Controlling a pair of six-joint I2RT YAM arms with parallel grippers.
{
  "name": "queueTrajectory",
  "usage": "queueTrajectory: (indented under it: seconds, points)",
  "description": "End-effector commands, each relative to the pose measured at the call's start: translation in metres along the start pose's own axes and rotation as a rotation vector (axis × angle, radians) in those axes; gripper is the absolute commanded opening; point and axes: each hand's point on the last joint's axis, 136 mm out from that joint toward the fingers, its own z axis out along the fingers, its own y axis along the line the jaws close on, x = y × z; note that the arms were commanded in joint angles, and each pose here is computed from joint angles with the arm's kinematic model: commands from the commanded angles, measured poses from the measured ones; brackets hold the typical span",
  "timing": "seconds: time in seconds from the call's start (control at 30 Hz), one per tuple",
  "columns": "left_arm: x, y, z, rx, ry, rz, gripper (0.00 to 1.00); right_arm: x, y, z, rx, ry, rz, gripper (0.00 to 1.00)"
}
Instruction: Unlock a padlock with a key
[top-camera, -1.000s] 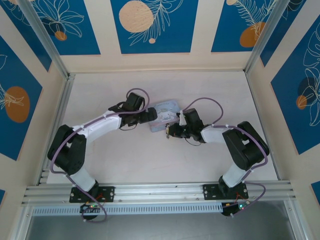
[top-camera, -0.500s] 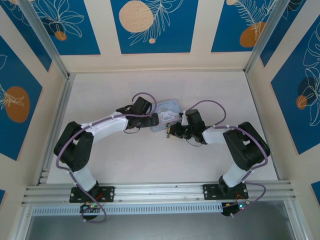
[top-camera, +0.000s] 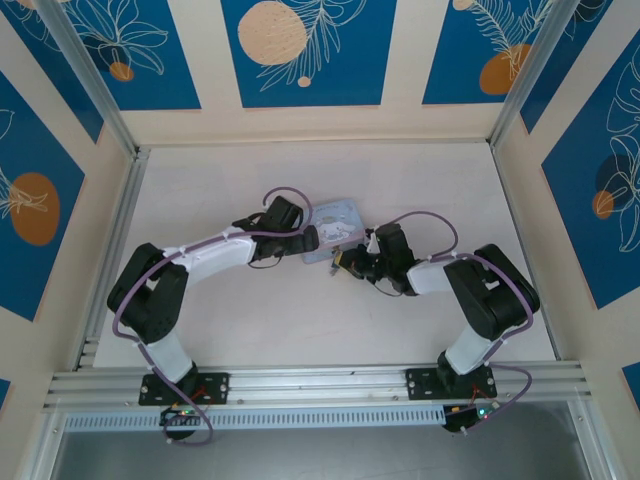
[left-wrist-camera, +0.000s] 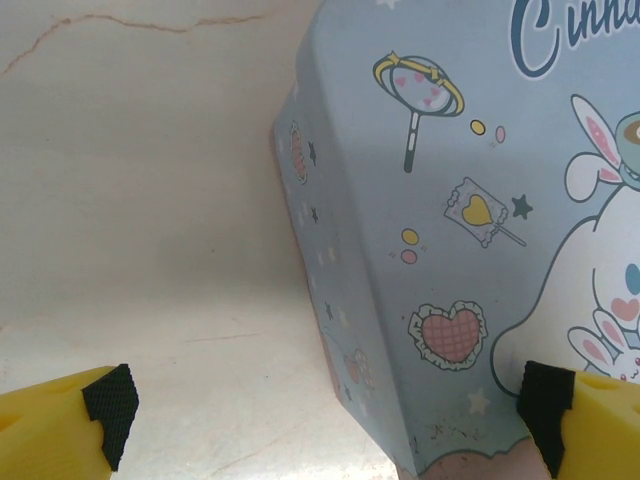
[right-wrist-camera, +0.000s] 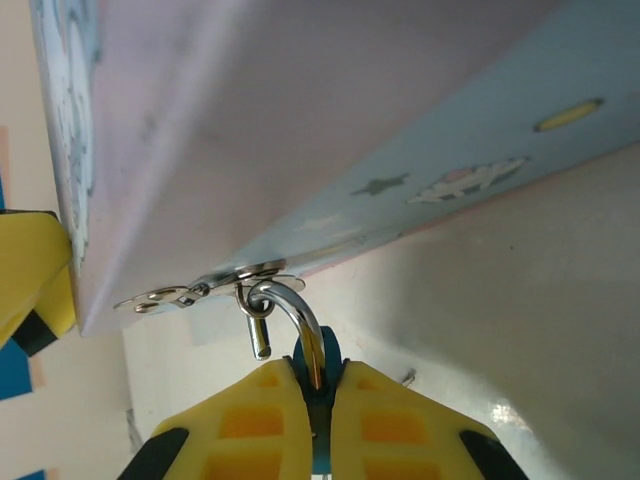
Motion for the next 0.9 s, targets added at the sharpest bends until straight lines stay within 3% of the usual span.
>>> queueTrajectory:
  seconds: [0.0,0.27,0.67,0.87]
  points:
    - [0.034,0.022,0.013,-0.082,0.090,0.019,1.00,0.021,-0.036,0.002,0.098,0.054,0.213,0.00]
    - [0.037,0.024,0.015,-0.082,0.096,0.010,1.00,0.020,-0.032,0.005,0.126,-0.023,0.298,0.00]
    - [0.044,0.027,0.019,-0.089,0.115,0.005,1.00,-0.001,-0.027,0.001,0.140,-0.126,0.272,0.00]
    - [0.047,0.030,0.021,-0.099,0.125,0.005,1.00,-0.022,-0.018,-0.005,0.081,-0.172,0.240,0.00]
